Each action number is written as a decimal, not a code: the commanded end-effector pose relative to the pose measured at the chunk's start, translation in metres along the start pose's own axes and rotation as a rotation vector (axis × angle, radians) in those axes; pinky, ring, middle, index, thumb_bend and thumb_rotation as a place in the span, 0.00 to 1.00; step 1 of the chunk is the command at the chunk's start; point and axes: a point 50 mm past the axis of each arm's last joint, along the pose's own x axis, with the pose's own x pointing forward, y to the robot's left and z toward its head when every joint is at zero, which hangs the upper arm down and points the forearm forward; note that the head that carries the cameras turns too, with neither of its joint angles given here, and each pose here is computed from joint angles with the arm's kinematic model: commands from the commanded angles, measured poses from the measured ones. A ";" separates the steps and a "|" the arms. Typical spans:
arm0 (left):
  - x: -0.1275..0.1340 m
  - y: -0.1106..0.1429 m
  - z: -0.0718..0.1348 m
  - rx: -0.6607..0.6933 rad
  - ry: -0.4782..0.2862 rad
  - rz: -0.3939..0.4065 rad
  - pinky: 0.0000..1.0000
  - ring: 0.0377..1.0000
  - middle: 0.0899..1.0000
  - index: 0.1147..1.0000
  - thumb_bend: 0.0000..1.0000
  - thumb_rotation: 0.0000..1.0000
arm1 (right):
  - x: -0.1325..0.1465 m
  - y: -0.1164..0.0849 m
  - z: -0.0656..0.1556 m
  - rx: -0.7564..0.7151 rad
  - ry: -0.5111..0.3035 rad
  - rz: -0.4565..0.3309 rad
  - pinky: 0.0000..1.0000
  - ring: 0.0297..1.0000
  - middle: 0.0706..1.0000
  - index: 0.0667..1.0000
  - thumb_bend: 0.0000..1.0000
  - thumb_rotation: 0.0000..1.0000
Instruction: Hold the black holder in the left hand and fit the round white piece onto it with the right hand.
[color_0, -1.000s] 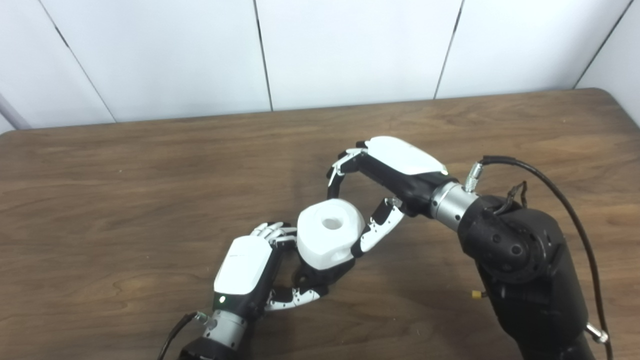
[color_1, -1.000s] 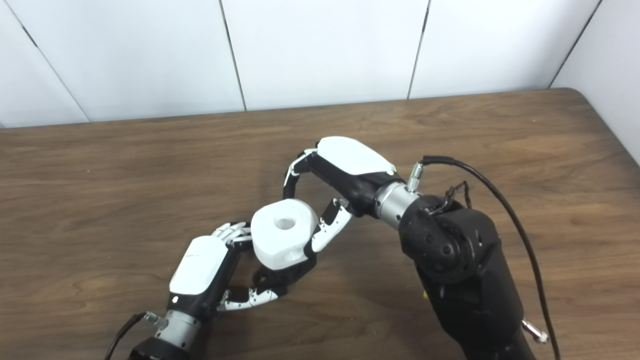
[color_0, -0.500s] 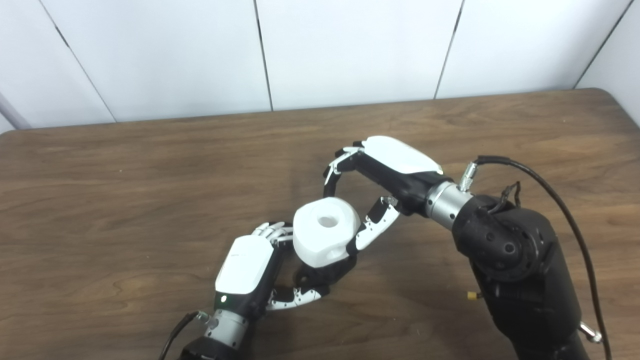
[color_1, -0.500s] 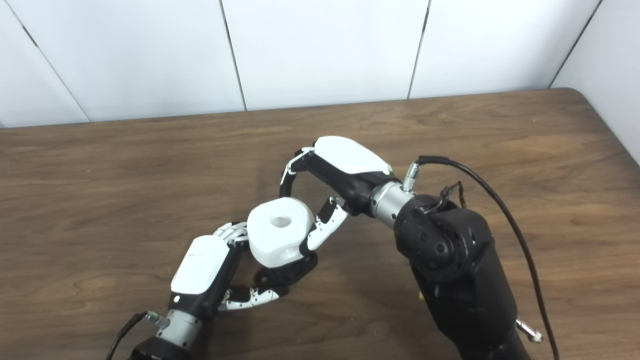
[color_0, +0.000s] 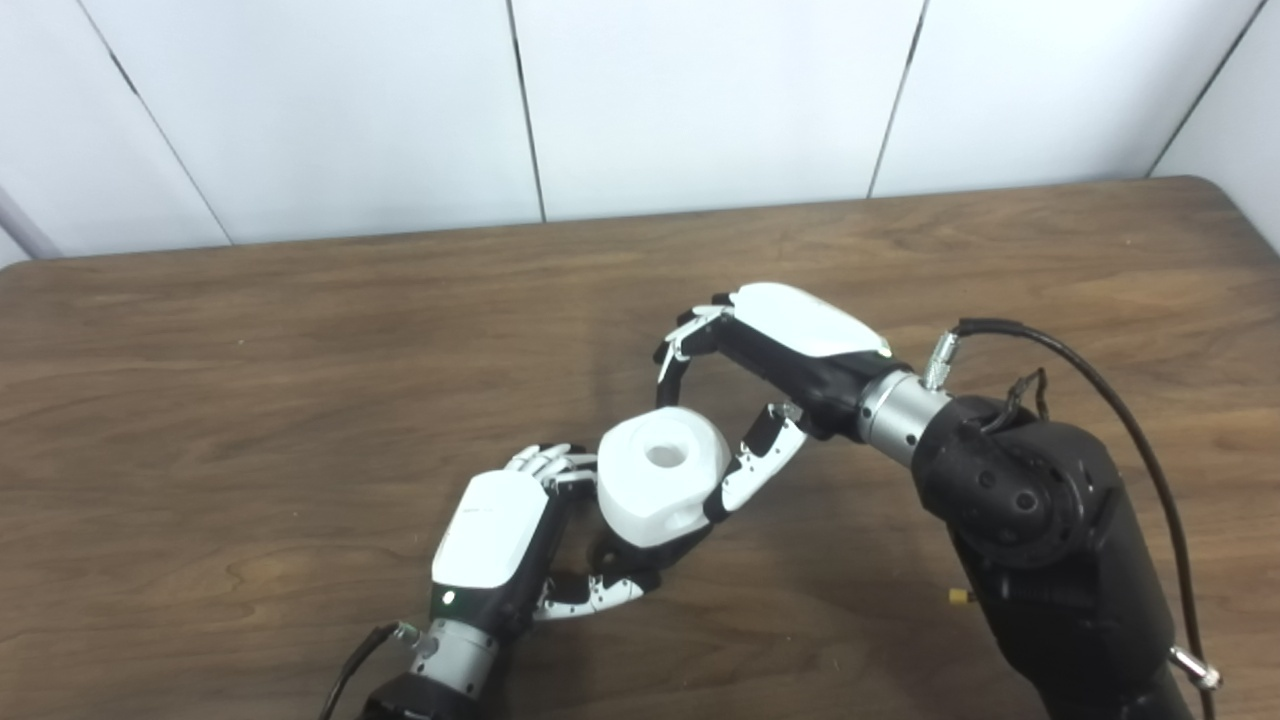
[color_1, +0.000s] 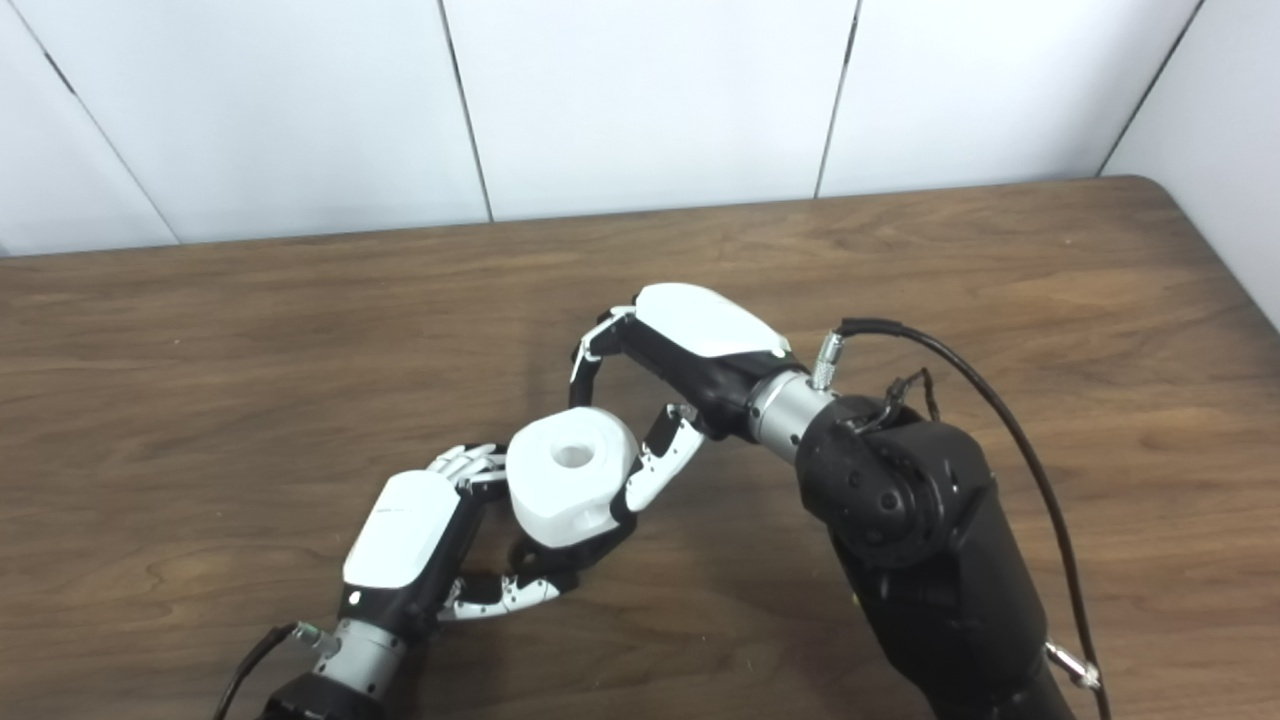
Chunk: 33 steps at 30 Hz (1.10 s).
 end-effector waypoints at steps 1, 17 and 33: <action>0.003 -0.002 0.002 0.007 -0.018 -0.012 0.88 0.83 0.75 0.42 0.52 0.05 | 0.000 -0.011 0.007 -0.027 -0.036 -0.058 1.00 0.92 0.78 0.44 0.52 0.13; 0.005 -0.002 0.003 0.006 -0.014 -0.020 0.89 0.84 0.75 0.42 0.52 0.05 | 0.000 -0.008 0.006 -0.017 -0.036 -0.053 1.00 0.92 0.79 0.44 0.52 0.13; 0.005 -0.003 0.002 0.002 -0.017 -0.013 0.88 0.84 0.74 0.42 0.52 0.05 | -0.001 -0.005 0.006 -0.033 -0.033 -0.044 1.00 0.92 0.78 0.44 0.52 0.13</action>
